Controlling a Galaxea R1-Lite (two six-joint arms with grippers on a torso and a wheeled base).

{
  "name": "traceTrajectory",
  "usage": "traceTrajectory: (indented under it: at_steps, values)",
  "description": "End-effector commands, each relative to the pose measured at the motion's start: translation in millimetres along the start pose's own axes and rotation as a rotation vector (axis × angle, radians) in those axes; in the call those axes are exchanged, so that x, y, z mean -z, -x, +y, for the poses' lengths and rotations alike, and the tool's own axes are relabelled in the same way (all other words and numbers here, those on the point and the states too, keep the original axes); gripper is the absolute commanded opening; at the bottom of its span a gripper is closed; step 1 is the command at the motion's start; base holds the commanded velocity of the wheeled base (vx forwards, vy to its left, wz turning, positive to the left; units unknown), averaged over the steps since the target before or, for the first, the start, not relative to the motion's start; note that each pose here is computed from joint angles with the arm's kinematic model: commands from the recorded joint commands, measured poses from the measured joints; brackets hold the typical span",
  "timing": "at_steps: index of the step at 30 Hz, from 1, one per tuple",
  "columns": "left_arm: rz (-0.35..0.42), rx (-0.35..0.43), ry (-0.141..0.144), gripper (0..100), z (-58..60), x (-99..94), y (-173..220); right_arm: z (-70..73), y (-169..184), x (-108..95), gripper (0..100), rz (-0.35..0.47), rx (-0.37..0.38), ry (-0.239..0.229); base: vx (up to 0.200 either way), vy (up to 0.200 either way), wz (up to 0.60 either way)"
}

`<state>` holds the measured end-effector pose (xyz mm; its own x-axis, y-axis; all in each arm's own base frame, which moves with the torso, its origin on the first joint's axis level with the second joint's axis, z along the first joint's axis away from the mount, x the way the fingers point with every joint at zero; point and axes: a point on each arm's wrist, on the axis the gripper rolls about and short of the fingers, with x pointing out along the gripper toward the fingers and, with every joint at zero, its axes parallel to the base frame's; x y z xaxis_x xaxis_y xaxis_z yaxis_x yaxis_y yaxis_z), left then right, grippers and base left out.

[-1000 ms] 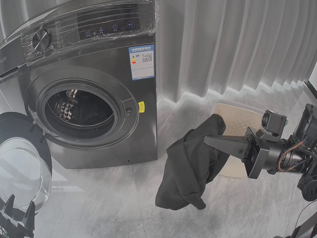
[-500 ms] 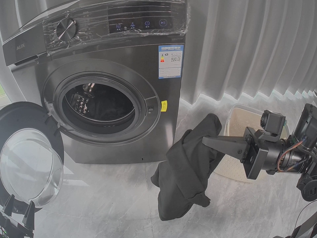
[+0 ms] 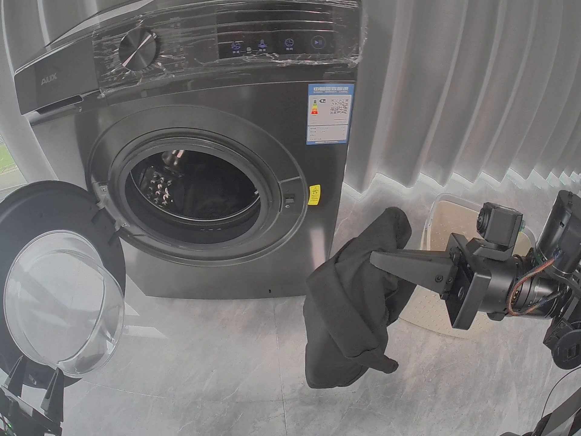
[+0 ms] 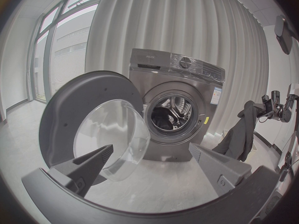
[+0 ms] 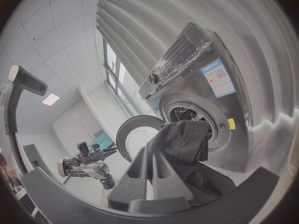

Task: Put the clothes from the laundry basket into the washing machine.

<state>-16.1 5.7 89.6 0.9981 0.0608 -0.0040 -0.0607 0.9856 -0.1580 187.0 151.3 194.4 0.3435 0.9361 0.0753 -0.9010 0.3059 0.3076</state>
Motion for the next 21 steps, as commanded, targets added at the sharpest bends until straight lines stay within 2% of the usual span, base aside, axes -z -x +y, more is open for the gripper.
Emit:
traceTrajectory:
  at_steps: [1,6,10,12,21]
  values:
    - [0.017,-0.003,-0.003,100,0.6,4.9,-1.0,-0.1,-0.3,0.3,0,0.002,-0.002,0.0,0.0,0.0,0.0]
    - [0.017,-0.003,-0.006,100,0.6,4.9,-1.0,0.1,-3.6,5.0,0,0.02,-0.011,-0.002,0.0,0.0,0.0]
    - [0.018,-0.003,-0.005,100,0.6,4.9,-1.2,-11.7,-10.0,14.7,0,0.054,0.021,0.028,0.0,0.0,0.0]
    - [0.018,-0.003,-0.005,100,0.6,4.9,-1.2,-14.5,-12.9,16.3,0,0.059,0.029,0.026,0.0,0.0,0.0]
    - [0.018,-0.003,-0.014,100,0.6,4.9,-1.2,-16.9,-29.4,13.4,0,0.018,0.171,0.03,0.0,0.0,0.0]
